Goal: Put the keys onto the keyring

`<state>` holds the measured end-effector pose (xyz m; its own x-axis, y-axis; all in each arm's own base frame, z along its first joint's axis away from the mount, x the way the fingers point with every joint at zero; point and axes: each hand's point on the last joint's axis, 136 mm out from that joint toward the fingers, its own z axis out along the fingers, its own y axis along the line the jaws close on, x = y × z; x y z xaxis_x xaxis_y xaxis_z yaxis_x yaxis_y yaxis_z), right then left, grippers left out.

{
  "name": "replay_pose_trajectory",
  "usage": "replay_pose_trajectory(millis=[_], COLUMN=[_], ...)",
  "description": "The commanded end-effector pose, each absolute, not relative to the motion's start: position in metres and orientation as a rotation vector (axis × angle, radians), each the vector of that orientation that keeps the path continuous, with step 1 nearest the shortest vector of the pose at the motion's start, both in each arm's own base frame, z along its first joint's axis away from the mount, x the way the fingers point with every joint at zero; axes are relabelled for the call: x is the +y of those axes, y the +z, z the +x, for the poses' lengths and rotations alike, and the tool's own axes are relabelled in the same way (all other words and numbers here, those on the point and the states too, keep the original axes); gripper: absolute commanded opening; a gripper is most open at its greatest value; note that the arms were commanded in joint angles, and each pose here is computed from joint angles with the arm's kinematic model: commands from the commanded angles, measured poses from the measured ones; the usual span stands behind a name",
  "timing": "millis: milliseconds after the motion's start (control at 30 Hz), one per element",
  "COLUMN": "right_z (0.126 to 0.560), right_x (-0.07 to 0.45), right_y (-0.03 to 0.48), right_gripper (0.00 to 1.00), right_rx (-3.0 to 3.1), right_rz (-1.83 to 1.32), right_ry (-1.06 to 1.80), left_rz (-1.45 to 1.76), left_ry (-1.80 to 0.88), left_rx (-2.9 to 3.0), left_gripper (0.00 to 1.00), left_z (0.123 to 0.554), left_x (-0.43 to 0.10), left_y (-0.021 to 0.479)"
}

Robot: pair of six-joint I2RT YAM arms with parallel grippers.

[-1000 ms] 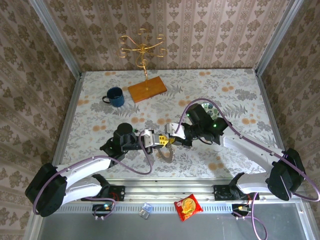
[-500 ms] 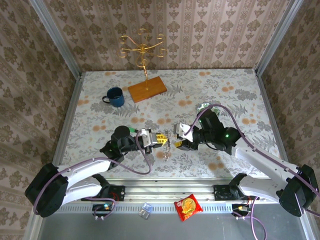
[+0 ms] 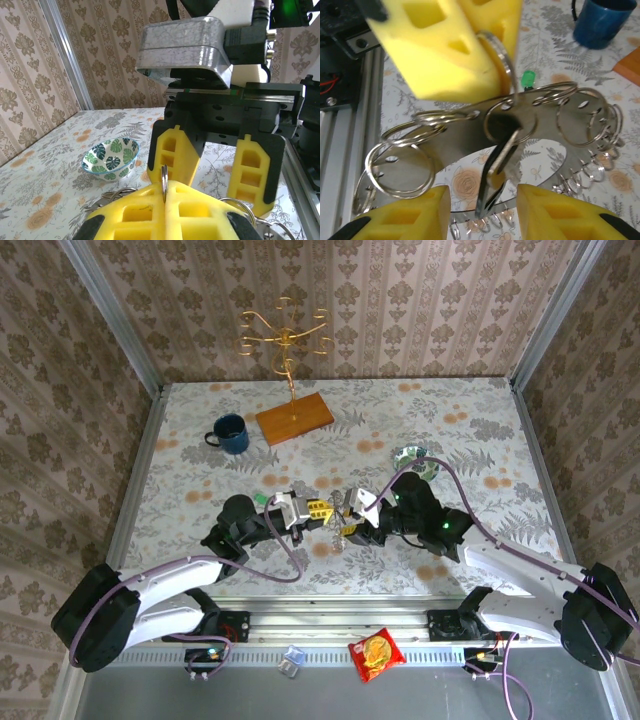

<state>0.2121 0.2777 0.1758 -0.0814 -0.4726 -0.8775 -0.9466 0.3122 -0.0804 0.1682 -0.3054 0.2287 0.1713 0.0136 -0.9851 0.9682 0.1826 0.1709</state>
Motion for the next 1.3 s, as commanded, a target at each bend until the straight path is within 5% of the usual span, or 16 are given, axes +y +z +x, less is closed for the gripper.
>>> replay_pose_trajectory(millis=[0, 433, 800, 1267], right_z=[0.223, 0.221, 0.223, 0.22], right_x=[0.281, 0.289, 0.287, 0.285], right_y=[0.185, 0.2, 0.208, 0.236], right_gripper=[0.39, 0.35, 0.01, 0.0], right_rx=[1.671, 1.589, 1.576, 1.528], right_rz=[-1.205, -1.145, -1.172, -1.193], right_ry=[0.661, 0.717, 0.659, 0.632], left_rz=[1.107, 1.087, 1.086, 1.156], left_ry=[-0.973, -0.997, -0.984, -0.912], left_rx=[1.128, 1.127, 1.138, 1.195], left_gripper=[0.0, 0.0, 0.0, 0.0], left_z=[0.168, 0.168, 0.17, 0.172], left_x=[-0.304, -0.305, -0.304, -0.303], left_y=[0.241, 0.244, 0.242, 0.228])
